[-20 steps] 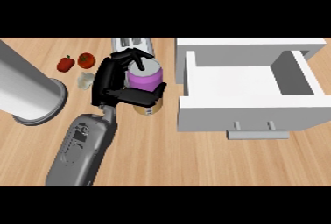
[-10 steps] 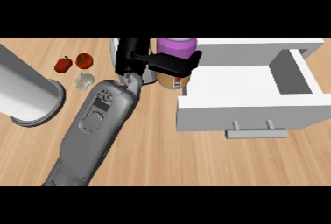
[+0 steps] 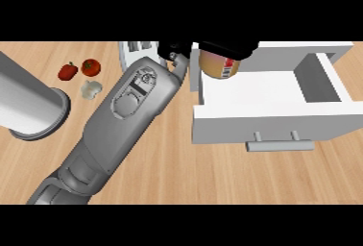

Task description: Pick up the can, place it into the drawer and close the drawer

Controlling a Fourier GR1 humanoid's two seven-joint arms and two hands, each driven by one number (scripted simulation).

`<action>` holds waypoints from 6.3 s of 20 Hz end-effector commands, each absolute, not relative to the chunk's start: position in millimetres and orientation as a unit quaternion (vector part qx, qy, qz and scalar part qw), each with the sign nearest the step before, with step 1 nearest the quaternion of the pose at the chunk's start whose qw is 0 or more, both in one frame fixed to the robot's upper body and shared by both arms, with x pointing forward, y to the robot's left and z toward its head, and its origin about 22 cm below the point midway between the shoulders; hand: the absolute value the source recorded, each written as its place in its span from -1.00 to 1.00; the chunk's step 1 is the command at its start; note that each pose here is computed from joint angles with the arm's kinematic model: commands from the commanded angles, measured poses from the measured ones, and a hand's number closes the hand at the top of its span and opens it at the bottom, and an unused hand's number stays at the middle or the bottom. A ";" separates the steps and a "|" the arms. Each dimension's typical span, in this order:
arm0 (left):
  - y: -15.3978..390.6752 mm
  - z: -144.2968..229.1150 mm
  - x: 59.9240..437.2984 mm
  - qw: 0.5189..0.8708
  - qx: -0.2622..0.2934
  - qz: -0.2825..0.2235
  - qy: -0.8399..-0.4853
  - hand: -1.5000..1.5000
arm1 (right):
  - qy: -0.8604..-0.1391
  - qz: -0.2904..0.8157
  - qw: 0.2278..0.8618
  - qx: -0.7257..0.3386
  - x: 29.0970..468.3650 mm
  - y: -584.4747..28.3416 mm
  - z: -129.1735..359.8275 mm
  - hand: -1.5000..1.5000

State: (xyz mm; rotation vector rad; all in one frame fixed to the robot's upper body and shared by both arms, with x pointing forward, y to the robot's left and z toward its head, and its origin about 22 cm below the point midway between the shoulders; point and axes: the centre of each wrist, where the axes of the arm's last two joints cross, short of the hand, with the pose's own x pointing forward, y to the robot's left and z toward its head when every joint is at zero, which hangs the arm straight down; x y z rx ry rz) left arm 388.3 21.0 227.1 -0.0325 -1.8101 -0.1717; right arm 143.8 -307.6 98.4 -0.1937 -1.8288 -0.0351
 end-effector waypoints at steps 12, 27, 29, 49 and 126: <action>-19.4 231.5 413.0 0.618 0.033 -0.101 -0.779 1.00 | -0.792 0.004 0.606 -0.078 159.5 -308.0 92.2 -1.00; -14.0 195.5 425.1 0.627 0.070 -0.113 -0.767 1.00 | -0.797 0.010 0.601 -0.068 170.0 -307.5 101.2 -1.00; -23.1 212.2 423.5 0.616 0.086 -0.112 -0.775 1.00 | -0.802 0.004 0.595 -0.057 174.3 -302.1 100.4 -1.00; -2.2 166.1 432.6 0.613 0.151 -0.093 -0.770 -1.00 | -0.809 0.024 0.585 -0.052 183.0 -291.0 111.3 -1.00; 124.5 209.0 390.1 0.646 0.103 -0.030 -0.756 -1.00 | -0.654 0.346 0.410 -0.534 420.2 -216.2 30.0 -1.00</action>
